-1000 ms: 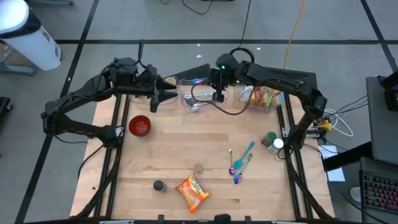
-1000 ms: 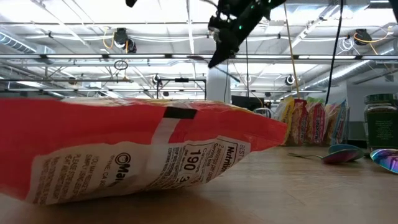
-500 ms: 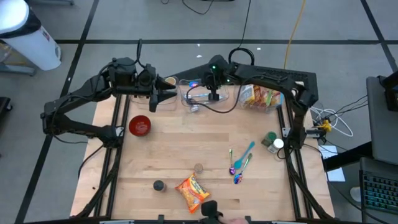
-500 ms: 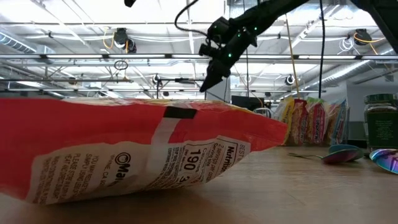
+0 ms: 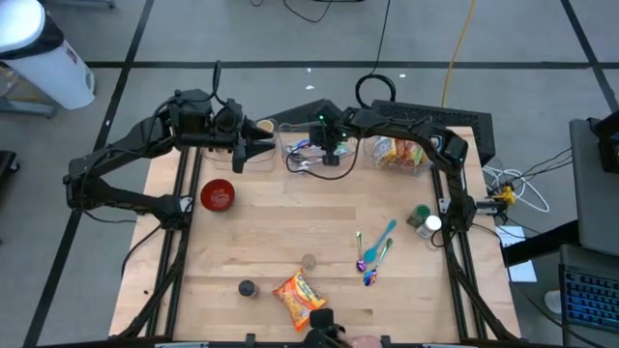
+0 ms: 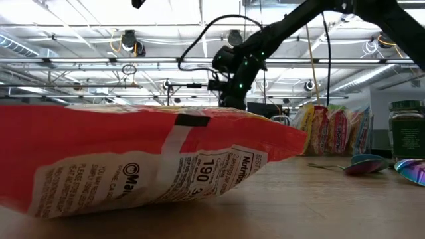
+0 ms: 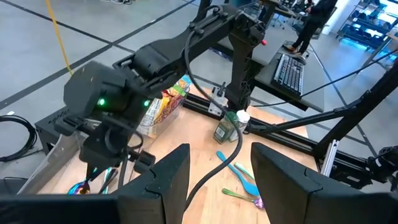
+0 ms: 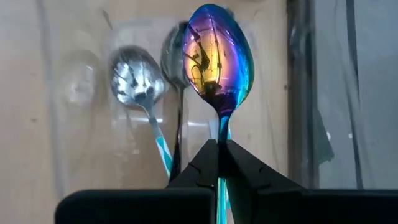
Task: Pick & Place Food Item
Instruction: Put the right blue spoon into the middle transparent bin, then put the blue baby spoon into the middle transparent bin
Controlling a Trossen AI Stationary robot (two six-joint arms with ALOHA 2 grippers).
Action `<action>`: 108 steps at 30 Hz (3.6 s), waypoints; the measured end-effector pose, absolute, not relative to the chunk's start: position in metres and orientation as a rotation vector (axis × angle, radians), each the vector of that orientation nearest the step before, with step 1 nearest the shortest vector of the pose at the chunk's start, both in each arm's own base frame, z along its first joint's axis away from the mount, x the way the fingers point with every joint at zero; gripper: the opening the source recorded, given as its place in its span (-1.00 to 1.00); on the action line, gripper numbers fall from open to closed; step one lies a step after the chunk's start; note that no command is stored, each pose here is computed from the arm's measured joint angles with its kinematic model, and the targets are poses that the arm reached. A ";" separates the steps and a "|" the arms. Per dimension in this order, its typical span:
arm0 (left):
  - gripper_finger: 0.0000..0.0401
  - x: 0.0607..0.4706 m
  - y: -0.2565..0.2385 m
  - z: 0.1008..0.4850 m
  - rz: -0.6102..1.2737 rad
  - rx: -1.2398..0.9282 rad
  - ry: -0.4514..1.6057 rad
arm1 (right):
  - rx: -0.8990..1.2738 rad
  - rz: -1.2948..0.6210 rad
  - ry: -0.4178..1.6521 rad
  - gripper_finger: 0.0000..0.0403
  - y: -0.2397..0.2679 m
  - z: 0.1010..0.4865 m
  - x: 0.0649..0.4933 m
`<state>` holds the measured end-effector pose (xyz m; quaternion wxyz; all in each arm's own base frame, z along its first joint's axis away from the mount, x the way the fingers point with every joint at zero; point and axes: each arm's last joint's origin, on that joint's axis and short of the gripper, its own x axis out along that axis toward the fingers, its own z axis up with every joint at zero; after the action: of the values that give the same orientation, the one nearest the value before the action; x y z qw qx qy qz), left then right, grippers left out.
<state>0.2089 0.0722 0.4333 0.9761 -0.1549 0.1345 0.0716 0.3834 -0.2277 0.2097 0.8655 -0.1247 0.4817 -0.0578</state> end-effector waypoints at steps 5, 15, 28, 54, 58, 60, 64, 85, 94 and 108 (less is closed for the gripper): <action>-0.12 0.209 0.072 0.433 0.147 -0.333 0.271 | -0.254 -0.090 1.064 -0.99 -0.225 0.193 0.387; -0.12 0.209 0.072 0.432 0.147 -0.336 0.278 | -0.283 -0.052 1.066 -0.99 -0.215 0.192 0.392; -0.12 0.209 0.072 0.432 0.146 -0.335 0.278 | -0.311 -0.038 1.060 -0.71 -0.211 0.193 0.395; -0.12 0.210 0.072 0.432 0.146 -0.334 0.278 | -0.034 -0.195 0.555 -0.34 -0.174 0.323 0.378; -0.12 0.211 0.073 0.433 0.145 -0.331 0.267 | 0.041 -0.147 0.493 -0.34 -0.156 0.342 0.372; -0.12 0.211 0.073 0.433 0.145 -0.331 0.266 | 0.064 -0.121 0.471 -0.34 -0.142 0.346 0.370; -0.12 0.211 0.073 0.435 0.143 -0.325 0.249 | 0.084 -0.058 0.371 -0.35 -0.108 0.349 0.371; -0.12 0.211 0.073 0.435 0.142 -0.324 0.244 | 0.205 -0.025 0.237 -0.38 0.017 0.333 0.310; -0.12 0.211 0.073 0.435 0.142 -0.324 0.245 | 0.015 -0.015 0.459 -0.38 0.054 0.336 0.261; -0.12 0.211 0.073 0.435 0.142 -0.324 0.245 | 0.013 -0.036 0.826 -0.38 0.071 0.304 0.237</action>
<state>0.2113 0.0728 0.4349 0.9769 -0.1609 0.1217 0.0707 0.2366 0.0714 0.3041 0.9158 0.0064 0.4013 -0.0175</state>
